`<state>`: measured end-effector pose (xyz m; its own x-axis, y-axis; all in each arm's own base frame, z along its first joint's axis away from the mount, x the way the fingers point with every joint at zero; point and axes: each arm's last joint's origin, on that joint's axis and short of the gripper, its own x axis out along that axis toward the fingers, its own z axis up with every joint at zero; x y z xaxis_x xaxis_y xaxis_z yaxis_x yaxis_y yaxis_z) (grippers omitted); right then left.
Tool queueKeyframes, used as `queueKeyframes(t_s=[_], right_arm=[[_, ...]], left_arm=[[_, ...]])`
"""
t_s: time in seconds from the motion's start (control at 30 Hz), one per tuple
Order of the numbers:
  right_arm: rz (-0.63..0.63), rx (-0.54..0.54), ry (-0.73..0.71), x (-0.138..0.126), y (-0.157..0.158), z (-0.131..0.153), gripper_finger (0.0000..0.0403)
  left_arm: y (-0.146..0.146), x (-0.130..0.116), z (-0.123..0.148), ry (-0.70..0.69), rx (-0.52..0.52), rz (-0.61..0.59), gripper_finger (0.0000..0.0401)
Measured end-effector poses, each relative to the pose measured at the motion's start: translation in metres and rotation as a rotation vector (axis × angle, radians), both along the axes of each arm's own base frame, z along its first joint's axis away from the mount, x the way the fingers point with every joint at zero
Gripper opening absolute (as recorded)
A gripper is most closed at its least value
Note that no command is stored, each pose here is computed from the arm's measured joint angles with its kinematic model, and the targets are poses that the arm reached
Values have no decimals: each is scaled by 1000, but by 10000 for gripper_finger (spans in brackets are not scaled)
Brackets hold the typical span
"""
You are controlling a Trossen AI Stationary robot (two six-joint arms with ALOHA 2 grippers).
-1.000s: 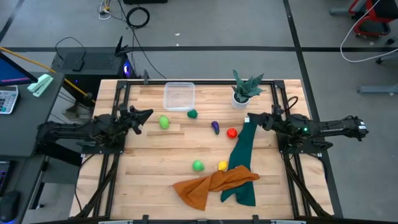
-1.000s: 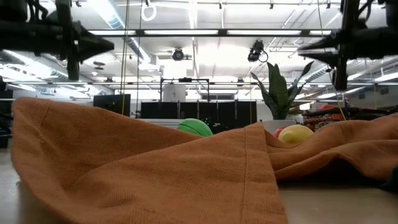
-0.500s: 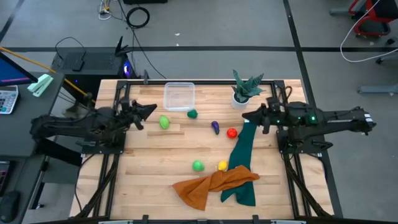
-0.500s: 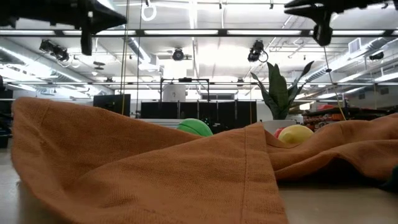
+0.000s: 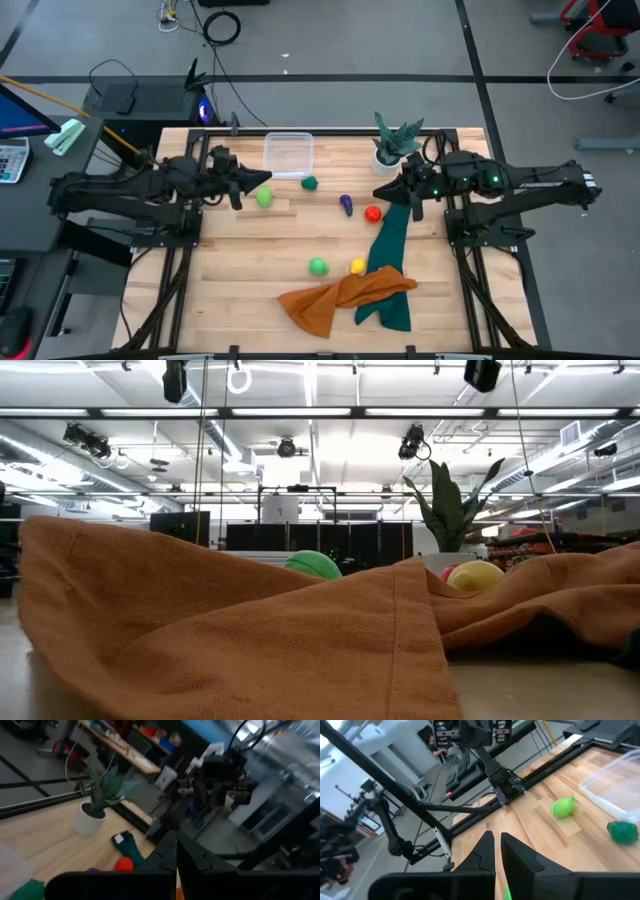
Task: Pick and placing Produce into tupperware
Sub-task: Put the green melon into the transparent bin
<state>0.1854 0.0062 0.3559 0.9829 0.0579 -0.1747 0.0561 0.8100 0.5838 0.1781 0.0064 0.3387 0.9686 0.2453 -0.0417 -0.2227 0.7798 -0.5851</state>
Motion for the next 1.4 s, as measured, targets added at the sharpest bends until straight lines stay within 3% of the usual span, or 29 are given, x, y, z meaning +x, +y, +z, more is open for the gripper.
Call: queueKeyframes(t_s=[0.13, 0.37, 0.57, 0.73, 0.93, 1.23, 1.4], right_arm=[[5, -42, 65, 6, 0, 5, 2], [19, -184, 197, 16, 0, 2, 3], [-11, -391, 259, 16, -3, 5, 3], [-27, -553, 243, 13, -5, 12, 3], [80, -581, 255, 3, 2, 11, 1], [268, -615, 406, -19, 24, -3, 2], [293, -652, 452, -24, 31, -7, 3]], left_arm=[[-4, 5, 10, 154, 73, -28, 13], [-24, 15, 6, 300, 451, -192, 33], [-35, 22, 0, 336, 550, -242, 34], [-39, 32, -1, 301, 502, -220, 28], [-41, 50, -2, 233, 440, -176, 32], [-50, 73, -28, 298, 188, -72, 26], [-49, 75, -36, 298, -4, 76, 18]])
